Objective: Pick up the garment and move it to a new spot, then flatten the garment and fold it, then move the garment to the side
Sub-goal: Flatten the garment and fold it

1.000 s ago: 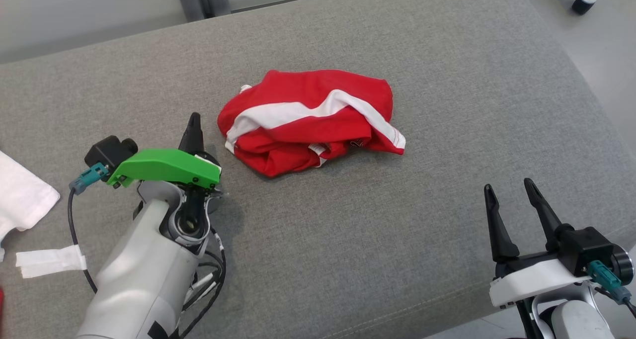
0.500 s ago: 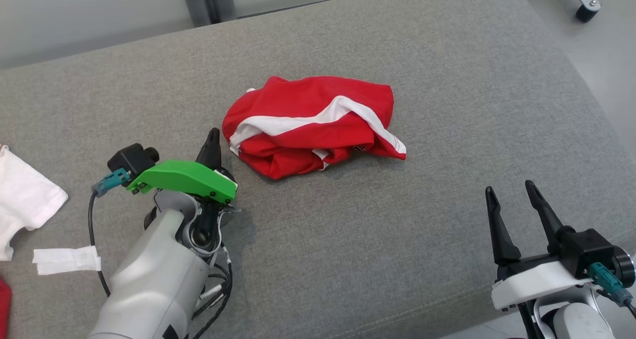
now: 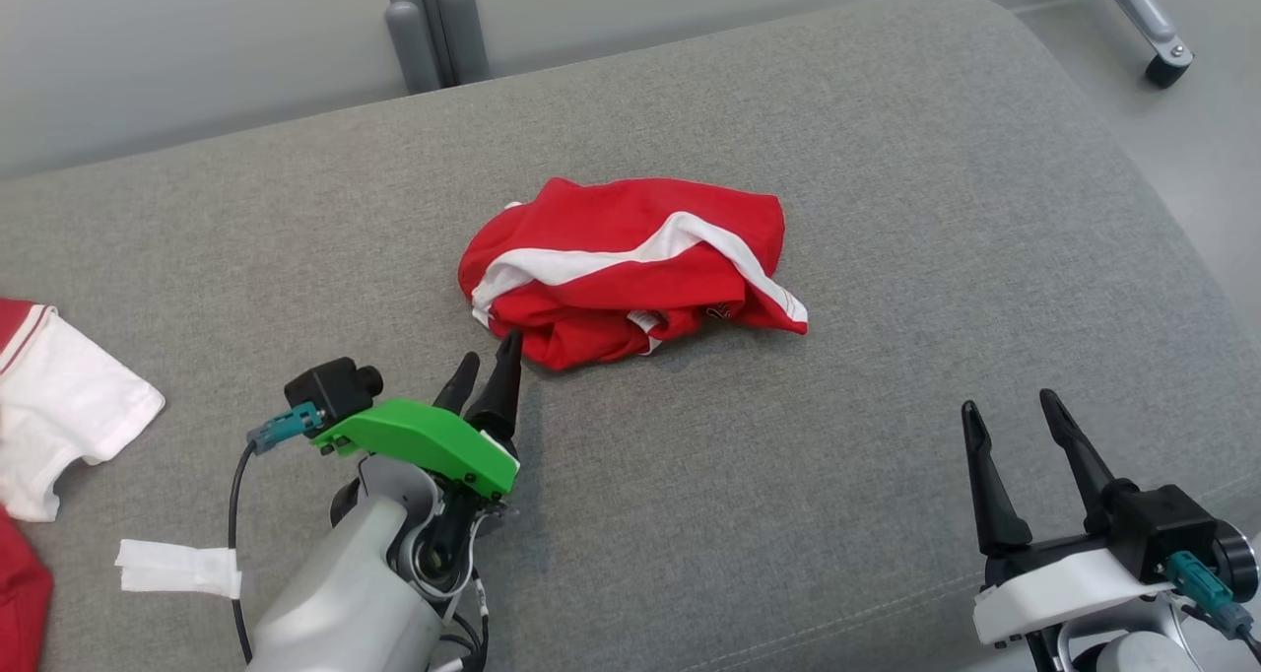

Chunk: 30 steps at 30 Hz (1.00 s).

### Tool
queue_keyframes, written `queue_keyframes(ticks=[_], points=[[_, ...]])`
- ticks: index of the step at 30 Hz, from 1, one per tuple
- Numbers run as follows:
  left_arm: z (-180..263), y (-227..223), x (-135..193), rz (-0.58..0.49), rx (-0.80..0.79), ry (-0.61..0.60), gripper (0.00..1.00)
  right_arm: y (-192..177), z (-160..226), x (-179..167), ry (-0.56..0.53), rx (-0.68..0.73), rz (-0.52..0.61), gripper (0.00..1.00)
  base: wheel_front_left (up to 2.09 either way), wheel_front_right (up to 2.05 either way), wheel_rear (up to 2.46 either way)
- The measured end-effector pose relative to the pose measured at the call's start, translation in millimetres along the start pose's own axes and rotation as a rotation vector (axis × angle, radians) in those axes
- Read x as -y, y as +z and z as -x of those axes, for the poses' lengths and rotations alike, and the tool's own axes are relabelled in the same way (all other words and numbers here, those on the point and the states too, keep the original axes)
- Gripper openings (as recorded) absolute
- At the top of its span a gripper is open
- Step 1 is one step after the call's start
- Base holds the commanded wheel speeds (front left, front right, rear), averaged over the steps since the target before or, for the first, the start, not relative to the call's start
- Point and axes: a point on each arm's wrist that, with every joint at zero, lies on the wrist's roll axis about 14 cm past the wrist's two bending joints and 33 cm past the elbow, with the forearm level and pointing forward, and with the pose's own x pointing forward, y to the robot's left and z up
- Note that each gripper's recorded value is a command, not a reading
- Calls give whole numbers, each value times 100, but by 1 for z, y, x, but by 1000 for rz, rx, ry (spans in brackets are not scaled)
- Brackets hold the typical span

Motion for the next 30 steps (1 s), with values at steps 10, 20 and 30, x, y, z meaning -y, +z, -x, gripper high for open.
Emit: queue_keyframes(ticks=[10, 20, 30], points=[[-23, 4, -9, -22, -59, 49, 100, -4, -1, 1, -1, -16, 4, 100, 0, 0, 0], [-35, -6, -28, -61, -122, 123, 100, -12, 2, 6, -26, -45, 0, 100, 0, 0, 0], [-39, -7, 4, 21, -122, 34, 79, -15, -2, -1, -11, -50, -12, 100, 0, 0, 0]])
